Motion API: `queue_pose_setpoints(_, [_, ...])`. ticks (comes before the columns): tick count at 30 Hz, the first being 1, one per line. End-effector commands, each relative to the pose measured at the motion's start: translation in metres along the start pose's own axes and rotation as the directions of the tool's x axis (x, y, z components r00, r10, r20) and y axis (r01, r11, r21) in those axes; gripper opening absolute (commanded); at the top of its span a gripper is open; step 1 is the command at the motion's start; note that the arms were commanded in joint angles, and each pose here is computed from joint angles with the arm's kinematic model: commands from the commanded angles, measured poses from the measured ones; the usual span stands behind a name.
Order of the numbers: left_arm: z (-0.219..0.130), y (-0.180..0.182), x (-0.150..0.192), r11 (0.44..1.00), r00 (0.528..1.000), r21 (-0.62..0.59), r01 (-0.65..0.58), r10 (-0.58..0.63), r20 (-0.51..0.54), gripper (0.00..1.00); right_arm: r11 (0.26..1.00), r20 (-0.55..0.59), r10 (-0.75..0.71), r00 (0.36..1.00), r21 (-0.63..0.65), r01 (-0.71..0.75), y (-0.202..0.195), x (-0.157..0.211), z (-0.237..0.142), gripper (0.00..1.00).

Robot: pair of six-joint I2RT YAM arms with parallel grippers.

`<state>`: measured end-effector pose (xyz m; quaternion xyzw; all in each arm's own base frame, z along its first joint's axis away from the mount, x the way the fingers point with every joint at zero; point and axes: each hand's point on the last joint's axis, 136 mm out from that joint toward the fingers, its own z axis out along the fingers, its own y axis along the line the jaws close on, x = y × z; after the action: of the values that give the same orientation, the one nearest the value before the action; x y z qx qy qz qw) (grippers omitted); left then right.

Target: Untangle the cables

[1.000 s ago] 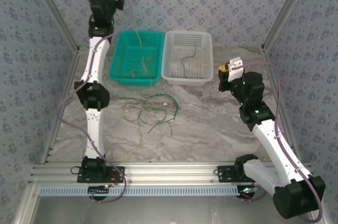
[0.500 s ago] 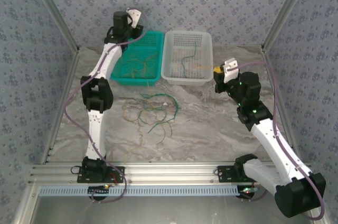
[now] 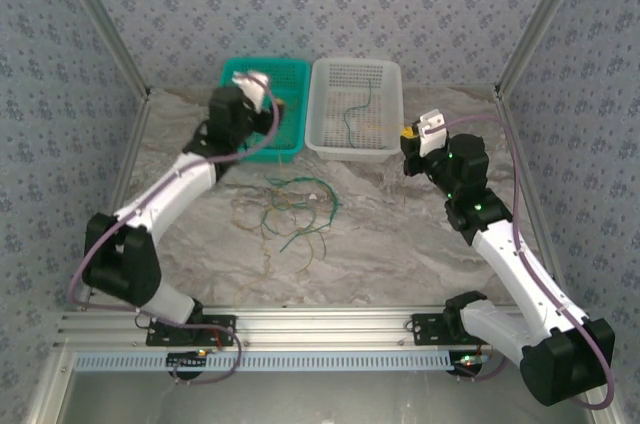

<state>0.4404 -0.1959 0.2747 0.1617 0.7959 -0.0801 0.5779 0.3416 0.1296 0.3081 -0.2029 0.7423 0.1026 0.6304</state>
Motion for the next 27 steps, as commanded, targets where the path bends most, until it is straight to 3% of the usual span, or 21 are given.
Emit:
queue_pose_setpoints(1, [-0.011, -0.016, 0.049, 0.997, 0.996, -0.082, -0.005, -0.002, -0.091, 0.71, 1.000, 0.013, -0.015, 1.000, -0.011, 0.015, 0.002, -0.005, 0.002, 0.00])
queue_pose_setpoints(7, [0.002, -0.027, 0.111, 0.995, 0.966, -0.078, 0.067, -0.084, -0.245, 0.76, 1.000, 0.010, -0.006, 1.000, -0.006, 0.006, 0.003, 0.002, 0.002, 0.00])
queue_pose_setpoints(14, [0.049, -0.024, 0.154, 0.991, 0.946, -0.117, 0.062, -0.096, -0.309, 0.80, 1.000, 0.015, 0.008, 1.000, -0.006, -0.008, 0.003, 0.003, 0.000, 0.00])
queue_pose_setpoints(20, [0.064, -0.026, 0.181, 0.992, 0.938, -0.114, 0.055, -0.091, -0.333, 0.79, 1.000, 0.023, -0.002, 1.000, -0.006, 0.002, 0.004, 0.002, -0.006, 0.00])
queue_pose_setpoints(23, [0.064, -0.027, 0.182, 0.992, 0.937, -0.118, 0.039, -0.077, -0.340, 0.77, 1.000, 0.021, -0.007, 1.000, -0.009, 0.007, 0.005, 0.002, -0.006, 0.00])
queue_pose_setpoints(27, [0.053, -0.027, 0.154, 0.992, 0.956, -0.121, 0.033, -0.067, -0.286, 0.78, 1.000, 0.020, -0.016, 1.000, -0.011, 0.016, 0.005, 0.000, -0.006, 0.00])
